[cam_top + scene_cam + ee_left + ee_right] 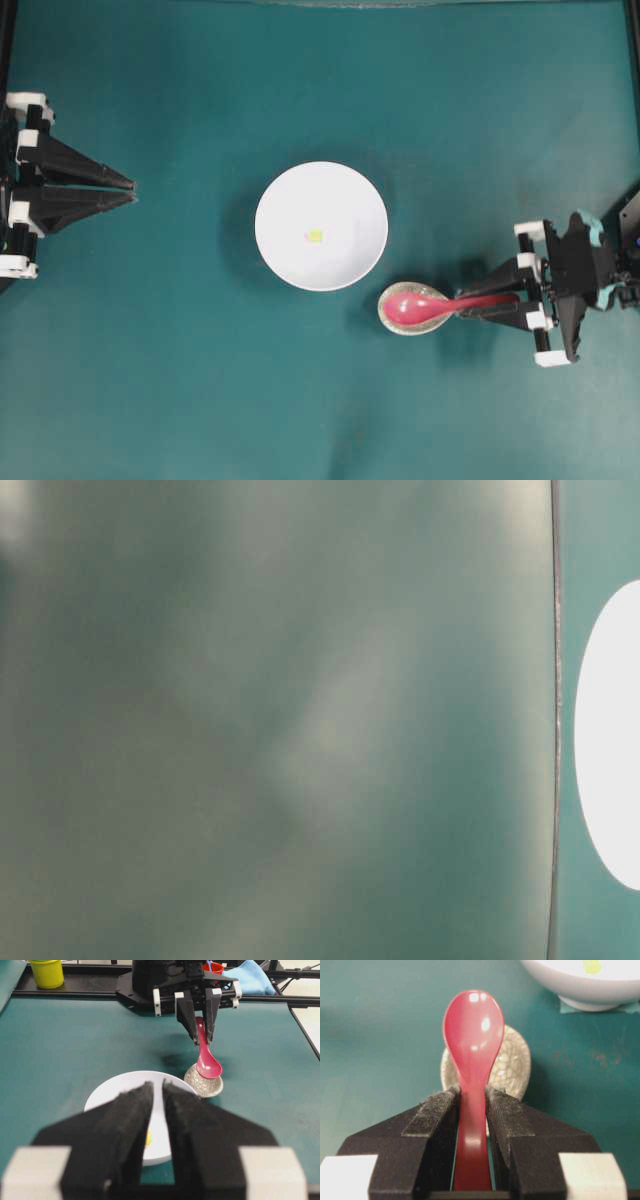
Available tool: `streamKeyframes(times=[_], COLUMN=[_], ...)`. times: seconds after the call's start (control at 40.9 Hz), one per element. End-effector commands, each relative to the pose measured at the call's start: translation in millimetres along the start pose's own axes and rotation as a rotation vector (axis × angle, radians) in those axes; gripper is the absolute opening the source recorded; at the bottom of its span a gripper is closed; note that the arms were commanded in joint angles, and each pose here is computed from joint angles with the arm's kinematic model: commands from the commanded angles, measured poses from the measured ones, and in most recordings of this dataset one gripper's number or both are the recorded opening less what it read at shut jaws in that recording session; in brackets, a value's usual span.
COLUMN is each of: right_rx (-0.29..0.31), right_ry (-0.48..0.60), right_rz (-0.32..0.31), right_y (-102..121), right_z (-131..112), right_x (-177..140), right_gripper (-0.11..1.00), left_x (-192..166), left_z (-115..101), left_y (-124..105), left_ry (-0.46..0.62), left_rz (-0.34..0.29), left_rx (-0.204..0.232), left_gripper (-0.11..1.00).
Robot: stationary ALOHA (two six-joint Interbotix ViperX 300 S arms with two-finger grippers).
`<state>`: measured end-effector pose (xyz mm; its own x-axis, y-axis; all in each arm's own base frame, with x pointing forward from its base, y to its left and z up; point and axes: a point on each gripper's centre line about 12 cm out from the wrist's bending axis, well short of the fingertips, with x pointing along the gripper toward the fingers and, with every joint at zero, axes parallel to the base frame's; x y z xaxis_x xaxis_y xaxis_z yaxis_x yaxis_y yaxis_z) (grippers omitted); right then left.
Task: Scoop the yellow hexagonal prism block from the bowl with a spoon using the right arm.
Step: 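Lift the pink spoon out of the spoon rest with the right gripper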
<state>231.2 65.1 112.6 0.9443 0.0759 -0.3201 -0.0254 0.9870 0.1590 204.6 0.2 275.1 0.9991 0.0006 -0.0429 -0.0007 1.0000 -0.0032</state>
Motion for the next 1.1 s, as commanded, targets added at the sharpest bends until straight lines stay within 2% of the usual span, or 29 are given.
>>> streamKeyframes(times=[0.0, 0.342, 0.513, 0.831, 1.076], right_rx=[0.035, 0.100, 0.109, 0.090, 0.102], right_ry=[-0.033, -0.104, -0.111, -0.037, 0.037], right_rz=[0.005, 0.004, 0.002, -0.016, -0.067], right_y=[1.5, -3.8, -7.0, -14.9, -32.2], right_z=[15.4, 52.9, 69.2, 106.1, 131.0], right_x=[0.1, -9.0, -13.9, -11.2, -0.6], right_gripper=[0.25, 0.25, 0.25, 0.25, 0.25], left_x=[2.1, 2.1, 1.3, -1.9, -4.2], left_z=[9.7, 9.7, 10.6, 15.6, 18.2], left_y=[0.2, 0.2, 0.2, 0.2, 0.2], left_ry=[-0.028, -0.028, -0.032, -0.054, -0.063], left_rz=[0.001, 0.001, 0.001, 0.001, 0.001], left_rx=[0.001, 0.001, 0.001, 0.002, 0.003], left_gripper=[0.16, 0.16, 0.16, 0.16, 0.16])
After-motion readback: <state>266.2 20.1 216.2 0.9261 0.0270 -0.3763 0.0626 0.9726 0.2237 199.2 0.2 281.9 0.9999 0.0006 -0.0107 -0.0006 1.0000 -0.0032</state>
